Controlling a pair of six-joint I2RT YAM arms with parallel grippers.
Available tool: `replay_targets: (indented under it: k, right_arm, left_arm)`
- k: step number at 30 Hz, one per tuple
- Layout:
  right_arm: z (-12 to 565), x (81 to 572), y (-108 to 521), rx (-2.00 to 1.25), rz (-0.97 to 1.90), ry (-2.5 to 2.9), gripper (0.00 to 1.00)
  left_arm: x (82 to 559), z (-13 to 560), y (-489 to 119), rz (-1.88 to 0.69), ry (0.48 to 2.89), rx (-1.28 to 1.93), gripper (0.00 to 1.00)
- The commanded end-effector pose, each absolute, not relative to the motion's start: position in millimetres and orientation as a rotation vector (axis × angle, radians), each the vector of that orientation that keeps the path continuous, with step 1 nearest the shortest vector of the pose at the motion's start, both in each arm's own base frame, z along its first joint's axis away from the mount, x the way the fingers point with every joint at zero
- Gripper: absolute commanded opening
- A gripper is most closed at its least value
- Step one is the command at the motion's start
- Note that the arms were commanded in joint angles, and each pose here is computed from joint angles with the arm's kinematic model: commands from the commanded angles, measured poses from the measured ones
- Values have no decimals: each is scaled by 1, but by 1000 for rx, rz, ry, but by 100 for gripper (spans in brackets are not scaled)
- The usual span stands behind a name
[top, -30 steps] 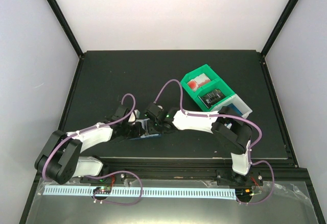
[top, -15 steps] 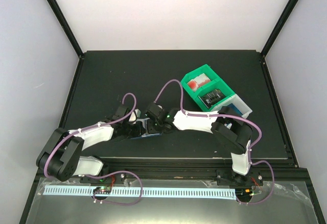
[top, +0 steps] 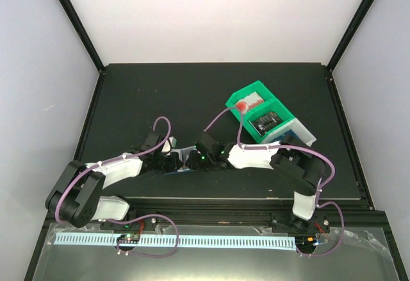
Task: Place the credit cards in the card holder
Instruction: Insert the credit card into the card holder, then turn over the card slot in the card holder.
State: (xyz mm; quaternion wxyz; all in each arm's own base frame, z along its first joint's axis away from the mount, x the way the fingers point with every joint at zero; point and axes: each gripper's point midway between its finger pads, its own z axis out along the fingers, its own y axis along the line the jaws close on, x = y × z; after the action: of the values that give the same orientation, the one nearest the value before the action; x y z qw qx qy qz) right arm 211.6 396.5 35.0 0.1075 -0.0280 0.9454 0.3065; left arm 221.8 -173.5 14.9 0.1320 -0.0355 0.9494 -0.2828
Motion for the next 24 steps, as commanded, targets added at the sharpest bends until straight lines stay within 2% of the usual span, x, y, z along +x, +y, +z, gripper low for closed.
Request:
replay_targets:
  k: [1,7,14,24]
  right_arm:
    - [49,224,413,-54,1068,2728,34]
    - [45,230,417,-74,1106,2707,31]
    - [54,227,423,-149,1159,2676,32]
    - [70,216,452,-302,1345,2624,39]
  left_arm:
    - [206,-7,-155,-686,2839,-144,4]
    - [209,0,-155,-679,2822,-133,5]
    - [218,41,-144,-629,2696,-138,16]
    - [234,85,-122,-510,2548,-225,23]
